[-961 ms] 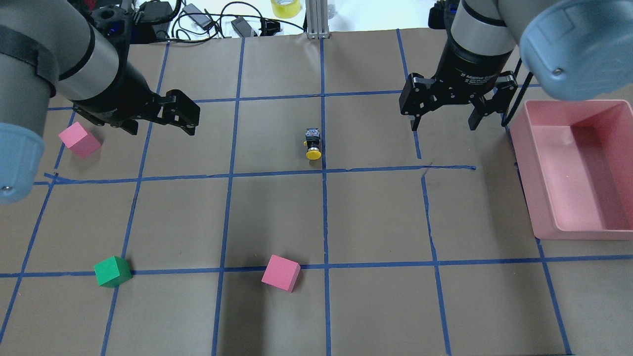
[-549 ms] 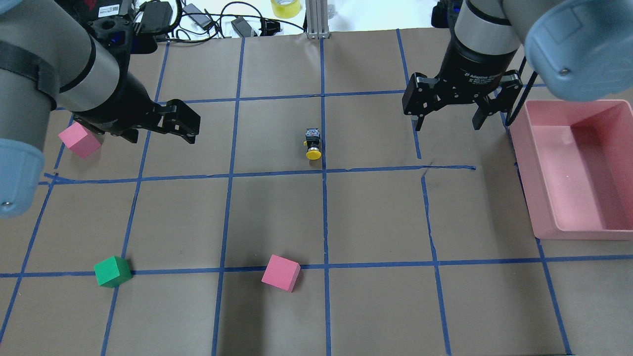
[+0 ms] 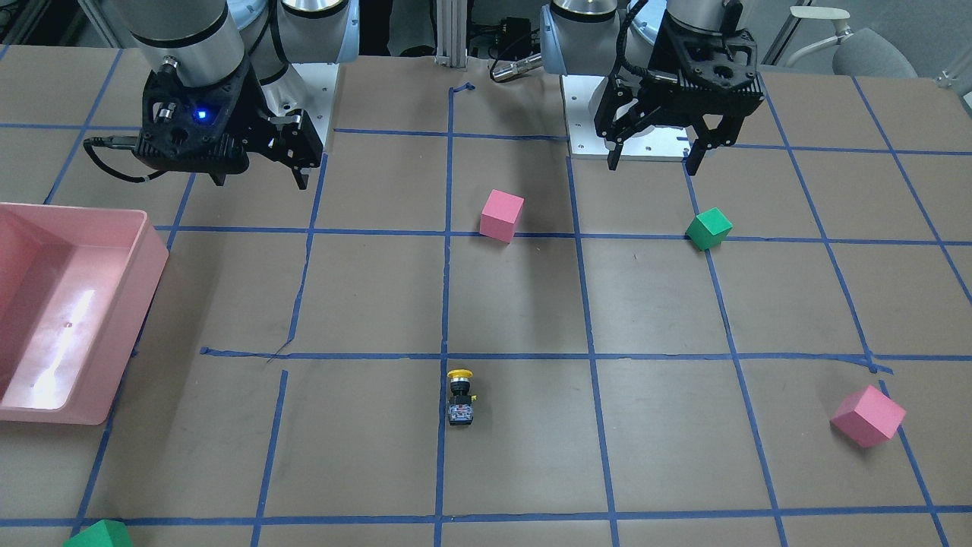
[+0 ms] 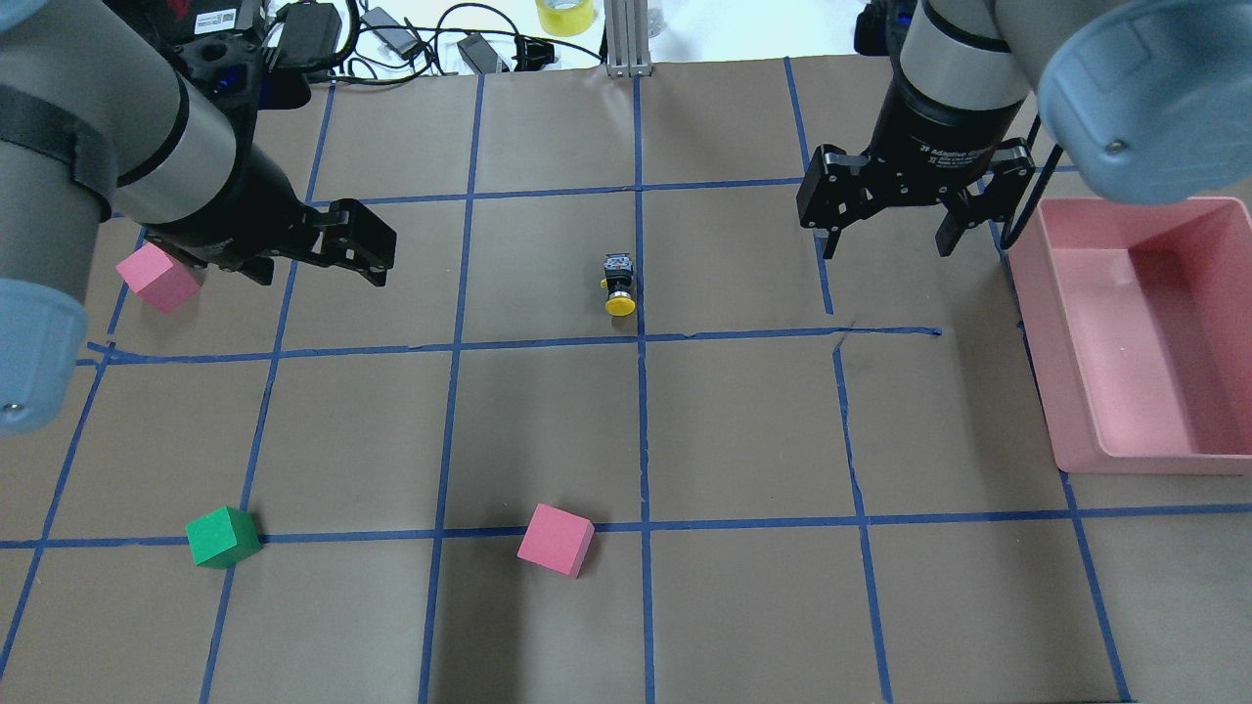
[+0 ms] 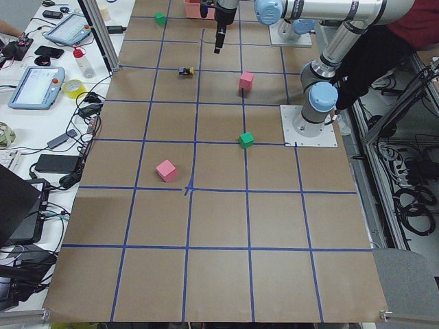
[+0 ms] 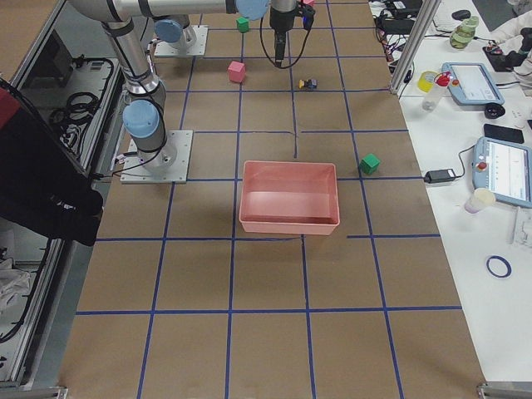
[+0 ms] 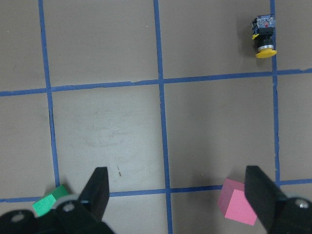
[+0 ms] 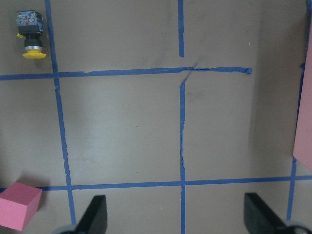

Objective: Align button upright
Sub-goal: 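Swing the left arm over and position its gripper above the lying button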

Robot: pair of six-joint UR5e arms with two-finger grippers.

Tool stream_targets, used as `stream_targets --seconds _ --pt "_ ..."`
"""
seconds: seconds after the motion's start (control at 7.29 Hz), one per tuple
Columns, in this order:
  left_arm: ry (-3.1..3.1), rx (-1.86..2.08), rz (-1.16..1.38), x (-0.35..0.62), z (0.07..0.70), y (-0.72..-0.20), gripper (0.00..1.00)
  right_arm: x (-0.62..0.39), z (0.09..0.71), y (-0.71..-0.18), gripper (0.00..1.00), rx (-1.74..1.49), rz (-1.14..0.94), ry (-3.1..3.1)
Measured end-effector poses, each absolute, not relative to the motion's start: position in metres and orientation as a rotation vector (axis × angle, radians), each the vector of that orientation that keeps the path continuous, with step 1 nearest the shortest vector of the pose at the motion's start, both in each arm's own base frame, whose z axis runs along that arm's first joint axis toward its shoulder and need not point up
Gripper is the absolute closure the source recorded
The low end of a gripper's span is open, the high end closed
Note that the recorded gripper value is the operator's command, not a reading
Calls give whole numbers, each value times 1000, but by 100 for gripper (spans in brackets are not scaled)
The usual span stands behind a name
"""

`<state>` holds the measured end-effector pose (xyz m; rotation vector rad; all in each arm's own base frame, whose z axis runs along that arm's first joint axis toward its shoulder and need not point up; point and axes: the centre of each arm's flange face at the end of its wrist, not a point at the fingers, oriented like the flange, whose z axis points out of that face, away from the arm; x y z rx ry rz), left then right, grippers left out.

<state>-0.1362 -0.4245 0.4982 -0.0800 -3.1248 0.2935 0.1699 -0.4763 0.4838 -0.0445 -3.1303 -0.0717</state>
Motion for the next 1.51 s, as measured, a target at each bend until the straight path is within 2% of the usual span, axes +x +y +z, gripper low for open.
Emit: stream_targets --seconds 0.82,1.51 --pt "-3121 -83 289 -137 497 -424 0 170 483 -477 0 -45 -65 -3131" --pt "-3080 -91 271 -151 464 -420 0 170 479 -476 0 -7 -82 -3128"
